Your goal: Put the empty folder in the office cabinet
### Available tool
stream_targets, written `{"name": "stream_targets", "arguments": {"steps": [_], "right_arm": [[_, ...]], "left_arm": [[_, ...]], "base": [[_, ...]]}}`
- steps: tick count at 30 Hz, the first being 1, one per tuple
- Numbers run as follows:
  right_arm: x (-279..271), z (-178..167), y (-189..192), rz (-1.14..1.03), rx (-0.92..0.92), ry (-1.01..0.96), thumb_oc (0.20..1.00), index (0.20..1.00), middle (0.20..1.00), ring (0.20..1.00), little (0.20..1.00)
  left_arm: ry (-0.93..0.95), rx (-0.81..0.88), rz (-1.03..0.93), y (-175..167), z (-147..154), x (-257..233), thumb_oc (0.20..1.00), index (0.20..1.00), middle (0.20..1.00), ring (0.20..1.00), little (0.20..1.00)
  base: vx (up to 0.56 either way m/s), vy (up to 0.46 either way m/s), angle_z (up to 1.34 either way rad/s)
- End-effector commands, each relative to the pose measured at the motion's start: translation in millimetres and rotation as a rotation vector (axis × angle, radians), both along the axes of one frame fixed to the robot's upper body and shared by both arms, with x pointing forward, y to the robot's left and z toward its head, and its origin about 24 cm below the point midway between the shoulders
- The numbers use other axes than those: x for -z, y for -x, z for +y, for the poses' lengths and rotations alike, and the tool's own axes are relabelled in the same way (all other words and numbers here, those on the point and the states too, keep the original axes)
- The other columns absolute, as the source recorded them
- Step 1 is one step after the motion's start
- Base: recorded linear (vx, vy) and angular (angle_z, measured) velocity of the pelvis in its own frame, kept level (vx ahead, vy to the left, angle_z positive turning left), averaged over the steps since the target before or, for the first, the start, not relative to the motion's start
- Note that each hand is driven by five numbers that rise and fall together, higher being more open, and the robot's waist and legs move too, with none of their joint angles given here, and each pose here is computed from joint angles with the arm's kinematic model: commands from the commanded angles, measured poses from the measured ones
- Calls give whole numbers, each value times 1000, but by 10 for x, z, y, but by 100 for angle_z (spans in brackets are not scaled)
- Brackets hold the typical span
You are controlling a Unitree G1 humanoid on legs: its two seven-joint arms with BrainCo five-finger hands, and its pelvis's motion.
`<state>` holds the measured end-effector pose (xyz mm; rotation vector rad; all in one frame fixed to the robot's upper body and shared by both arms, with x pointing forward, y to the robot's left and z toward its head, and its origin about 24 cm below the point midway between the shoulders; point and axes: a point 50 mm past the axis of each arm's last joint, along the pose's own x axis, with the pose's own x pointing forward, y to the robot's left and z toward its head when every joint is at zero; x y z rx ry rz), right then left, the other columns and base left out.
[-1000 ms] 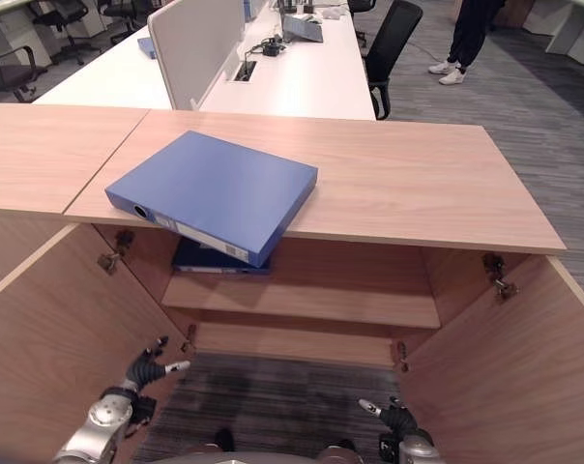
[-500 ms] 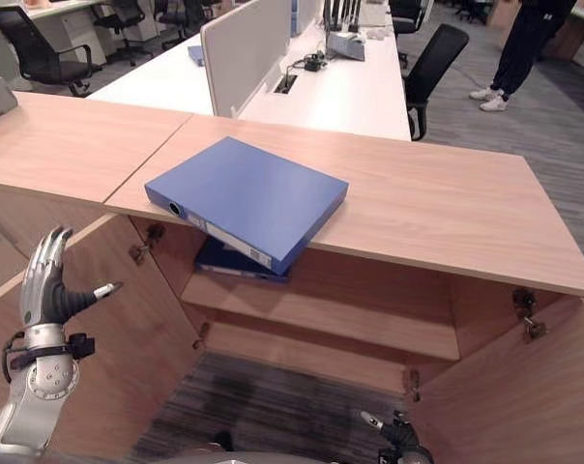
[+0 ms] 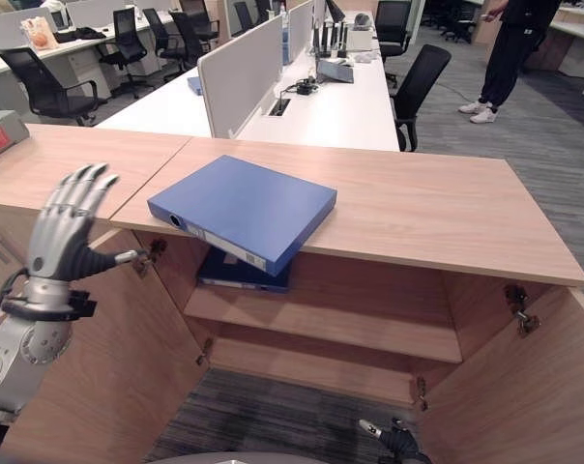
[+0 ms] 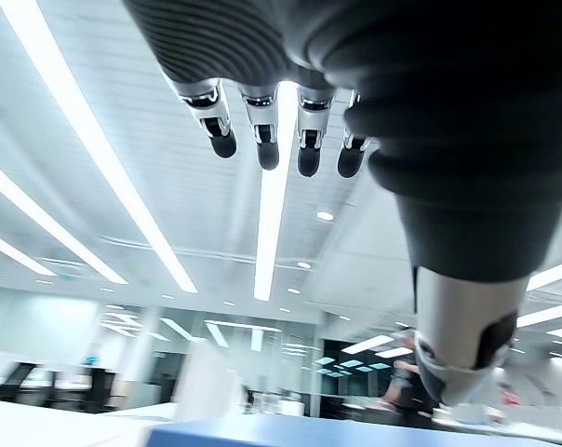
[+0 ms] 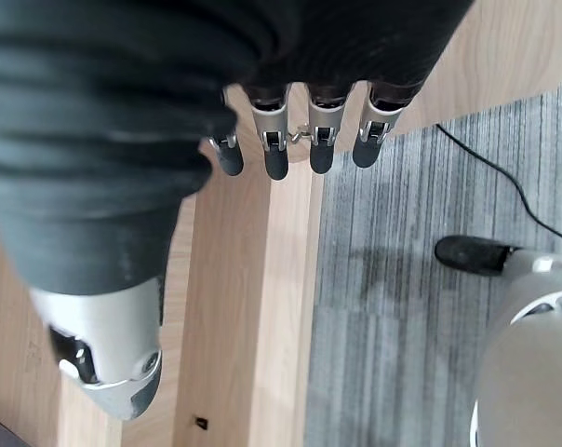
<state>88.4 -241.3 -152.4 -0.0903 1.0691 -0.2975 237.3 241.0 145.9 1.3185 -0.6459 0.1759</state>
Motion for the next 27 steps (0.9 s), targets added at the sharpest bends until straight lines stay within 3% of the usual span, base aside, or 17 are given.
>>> {"name": "stream_targets", "arguments": {"steps": [1, 13, 27], "right_arm": [[-115, 52, -415, -126, -58, 2, 1000, 1000, 1000, 1000, 1000], [-115, 0, -391, -134, 34, 4, 1000, 1000, 1000, 1000, 1000], [-50, 22, -273, -85, 75, -13, 1000, 1000, 1000, 1000, 1000]], "left_arm": [[-17, 53, -105, -135, -78, -278, 1000, 1000, 1000, 1000, 1000], [109, 102, 44, -320, -243, -1, 1000, 1000, 1000, 1000, 1000], [54, 46, 127, -463, -230, 181, 1000, 1000, 1000, 1000, 1000]], "base": [[11, 10, -3], [5, 3, -1], [-6, 6, -7]]}}
